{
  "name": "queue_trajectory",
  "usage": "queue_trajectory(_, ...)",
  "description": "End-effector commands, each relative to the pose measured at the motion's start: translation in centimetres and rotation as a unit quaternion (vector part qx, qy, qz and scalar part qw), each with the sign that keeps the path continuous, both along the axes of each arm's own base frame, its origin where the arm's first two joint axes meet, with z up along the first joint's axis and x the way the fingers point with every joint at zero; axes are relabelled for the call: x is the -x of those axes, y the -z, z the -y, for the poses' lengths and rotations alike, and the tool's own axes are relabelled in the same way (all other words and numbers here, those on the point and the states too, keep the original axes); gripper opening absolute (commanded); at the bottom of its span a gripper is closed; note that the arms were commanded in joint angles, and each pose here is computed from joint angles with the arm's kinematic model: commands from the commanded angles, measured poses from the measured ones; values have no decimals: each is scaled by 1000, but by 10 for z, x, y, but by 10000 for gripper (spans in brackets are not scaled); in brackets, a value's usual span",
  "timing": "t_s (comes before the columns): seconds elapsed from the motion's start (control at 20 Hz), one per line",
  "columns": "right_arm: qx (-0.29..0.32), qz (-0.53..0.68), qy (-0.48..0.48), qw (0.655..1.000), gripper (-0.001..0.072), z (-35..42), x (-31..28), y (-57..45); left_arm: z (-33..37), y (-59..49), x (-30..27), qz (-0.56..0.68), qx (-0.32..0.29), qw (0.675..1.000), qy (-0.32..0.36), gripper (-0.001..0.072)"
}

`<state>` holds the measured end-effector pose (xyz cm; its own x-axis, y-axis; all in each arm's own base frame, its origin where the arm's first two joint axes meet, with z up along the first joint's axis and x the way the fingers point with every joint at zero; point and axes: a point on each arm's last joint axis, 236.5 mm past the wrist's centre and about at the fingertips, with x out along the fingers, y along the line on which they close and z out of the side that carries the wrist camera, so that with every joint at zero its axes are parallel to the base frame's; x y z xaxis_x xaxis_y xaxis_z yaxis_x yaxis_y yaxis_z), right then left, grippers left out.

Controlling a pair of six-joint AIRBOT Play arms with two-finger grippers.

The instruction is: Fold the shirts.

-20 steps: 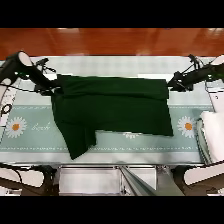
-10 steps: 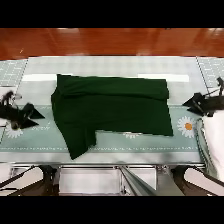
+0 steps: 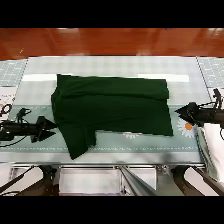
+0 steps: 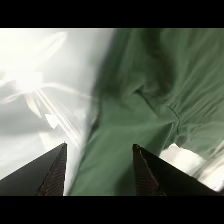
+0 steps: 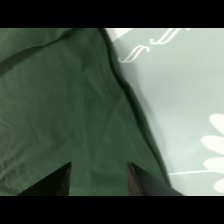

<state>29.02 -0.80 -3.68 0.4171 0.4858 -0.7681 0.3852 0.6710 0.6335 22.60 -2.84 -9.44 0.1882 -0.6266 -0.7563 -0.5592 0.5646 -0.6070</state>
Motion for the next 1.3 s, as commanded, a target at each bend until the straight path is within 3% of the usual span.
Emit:
queue_trajectory(0.0,-5,4,0,1000,408,-3,1,-1,28,11,-10,15,-23,999,36,501)
queue_trajectory(0.15,-13,7,4,1000,408,-5,-1,-4,51,21,-10,11,-34,996,83,501)
queue_trajectory(0.2,-20,8,4,1000,408,-7,-1,-5,56,21,-10,8,-31,995,95,454)
queue_trajectory(0.25,-22,3,-2,1000,408,-9,2,-5,59,18,-10,10,-26,994,109,171)
queue_trajectory(0.3,-11,-8,-13,1000,408,-7,9,0,60,14,-13,19,-24,992,119,19)
queue_trajectory(0.45,58,-113,-10,992,408,20,50,32,59,1,-22,33,-23,991,130,19)
queue_trajectory(0.55,65,-160,-35,984,408,19,76,40,58,-2,-27,39,-24,990,130,20)
queue_trajectory(0.8,29,-210,-61,975,408,-1,108,46,58,-2,-27,40,-24,990,131,20)
queue_trajectory(1.25,-15,-210,-62,976,408,-33,80,74,57,-1,-29,43,-28,991,127,20)
